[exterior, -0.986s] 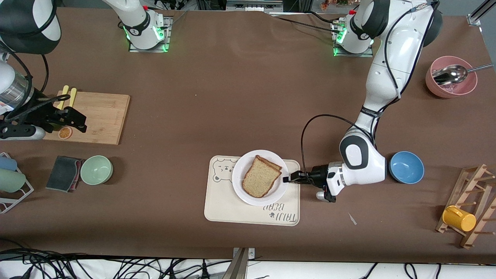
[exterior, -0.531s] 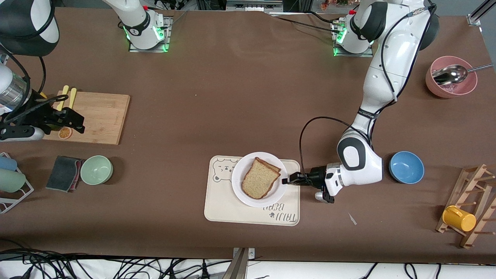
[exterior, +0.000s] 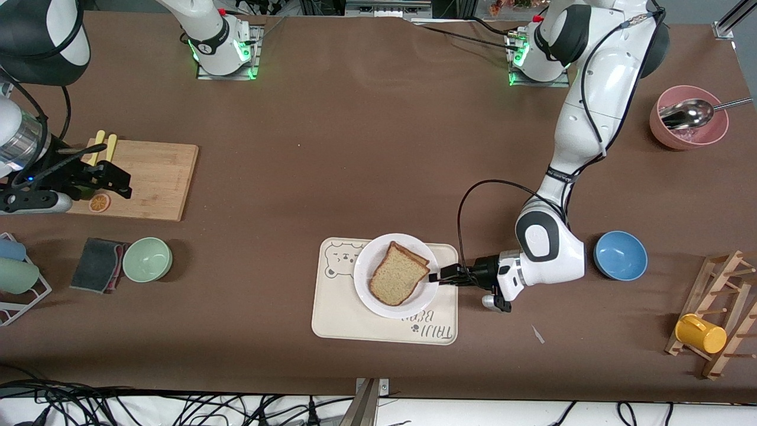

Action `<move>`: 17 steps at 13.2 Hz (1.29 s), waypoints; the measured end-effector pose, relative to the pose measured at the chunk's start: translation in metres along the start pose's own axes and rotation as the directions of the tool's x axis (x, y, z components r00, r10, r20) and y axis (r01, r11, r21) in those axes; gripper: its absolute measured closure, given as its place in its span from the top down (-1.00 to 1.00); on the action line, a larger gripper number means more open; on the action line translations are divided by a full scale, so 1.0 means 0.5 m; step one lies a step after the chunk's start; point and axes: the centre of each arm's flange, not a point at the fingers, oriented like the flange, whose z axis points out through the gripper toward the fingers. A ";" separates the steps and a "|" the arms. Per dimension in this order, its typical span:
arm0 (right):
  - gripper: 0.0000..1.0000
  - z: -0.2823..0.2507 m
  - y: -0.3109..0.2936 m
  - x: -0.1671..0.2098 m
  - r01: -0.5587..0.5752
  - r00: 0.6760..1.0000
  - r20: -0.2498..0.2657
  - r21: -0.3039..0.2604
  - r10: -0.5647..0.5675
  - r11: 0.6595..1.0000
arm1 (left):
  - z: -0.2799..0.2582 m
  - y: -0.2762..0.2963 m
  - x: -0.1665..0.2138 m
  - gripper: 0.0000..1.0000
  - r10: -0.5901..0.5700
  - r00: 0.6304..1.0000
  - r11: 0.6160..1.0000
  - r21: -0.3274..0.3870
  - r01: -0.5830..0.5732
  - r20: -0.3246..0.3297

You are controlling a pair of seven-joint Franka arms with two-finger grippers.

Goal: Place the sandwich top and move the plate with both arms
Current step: 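Slide the plate with the left gripper onto the TAIJI BEAR tray, then open the left gripper and release the plate rim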

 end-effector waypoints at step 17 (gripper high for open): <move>1.00 0.001 0.024 -0.005 -0.008 1.000 0.020 -0.027 0.009 1.000 | -0.225 0.202 0.052 1.00 0.142 0.946 0.873 0.414 -0.259 0.293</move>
